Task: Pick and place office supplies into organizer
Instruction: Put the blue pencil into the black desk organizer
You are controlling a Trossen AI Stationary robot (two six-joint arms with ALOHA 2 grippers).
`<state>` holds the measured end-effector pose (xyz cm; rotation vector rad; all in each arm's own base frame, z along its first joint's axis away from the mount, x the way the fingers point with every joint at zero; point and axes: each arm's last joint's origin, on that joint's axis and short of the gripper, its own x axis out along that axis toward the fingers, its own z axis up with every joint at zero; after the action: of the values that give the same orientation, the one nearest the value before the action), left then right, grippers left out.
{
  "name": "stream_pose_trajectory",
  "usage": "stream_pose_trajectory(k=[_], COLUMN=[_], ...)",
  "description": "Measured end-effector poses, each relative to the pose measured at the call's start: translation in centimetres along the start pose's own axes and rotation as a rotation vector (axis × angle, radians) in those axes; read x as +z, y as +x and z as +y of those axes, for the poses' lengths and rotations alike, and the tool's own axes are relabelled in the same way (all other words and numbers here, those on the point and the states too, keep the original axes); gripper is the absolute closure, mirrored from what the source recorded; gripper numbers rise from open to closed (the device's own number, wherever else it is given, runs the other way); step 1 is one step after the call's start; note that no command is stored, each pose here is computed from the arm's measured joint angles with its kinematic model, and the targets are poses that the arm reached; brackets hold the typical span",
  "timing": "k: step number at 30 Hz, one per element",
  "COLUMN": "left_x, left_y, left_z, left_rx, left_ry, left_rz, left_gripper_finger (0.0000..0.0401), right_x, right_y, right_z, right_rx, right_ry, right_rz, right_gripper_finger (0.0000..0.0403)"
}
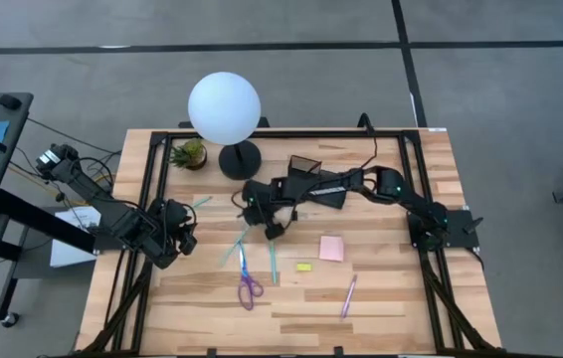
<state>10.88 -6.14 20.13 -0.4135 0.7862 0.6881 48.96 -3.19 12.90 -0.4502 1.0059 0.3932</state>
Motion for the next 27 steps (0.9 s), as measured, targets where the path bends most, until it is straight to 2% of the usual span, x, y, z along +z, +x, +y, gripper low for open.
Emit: stream_pose_trajectory(k=[5,9,13,17,22,27], left_x=[0.0,0.0,0.1,0.1,0.1,0.1], left_y=[0.0,0.0,0.0,0.0,0.0,0.0], left_z=[0.0,0.0,0.0,-0.1,-0.2,-0.3], left_rx=[0.0,0.002,0.004,-0.004,-0.02,-0.028], left_ry=[0.005,0.006,0.006,-0.001,-0.012,-0.019], left_rz=[-0.003,-0.013,-0.025,-0.025,-0.015,-0.015], left_gripper_finger=[0.028,0.028,0.028,0.028,0.028,0.028], right_x=[0.7,2.2,4.7,5.6,4.4,4.6], right_y=[-2.0,-2.5,-2.4,-2.5,-2.8,-3.5], right_z=[3.0,5.0,6.3,5.8,4.8,4.0], right_rx=[0.138,0.151,0.03,-0.104,-0.131,-0.14], right_ry=[0.057,0.045,-0.029,-0.009,0.005,0.022], right_rz=[0.117,0.104,0.006,-0.041,0.056,0.081], right_gripper_finger=[0.0402,0.0402,0.0403,0.0403,0.0389,0.034])
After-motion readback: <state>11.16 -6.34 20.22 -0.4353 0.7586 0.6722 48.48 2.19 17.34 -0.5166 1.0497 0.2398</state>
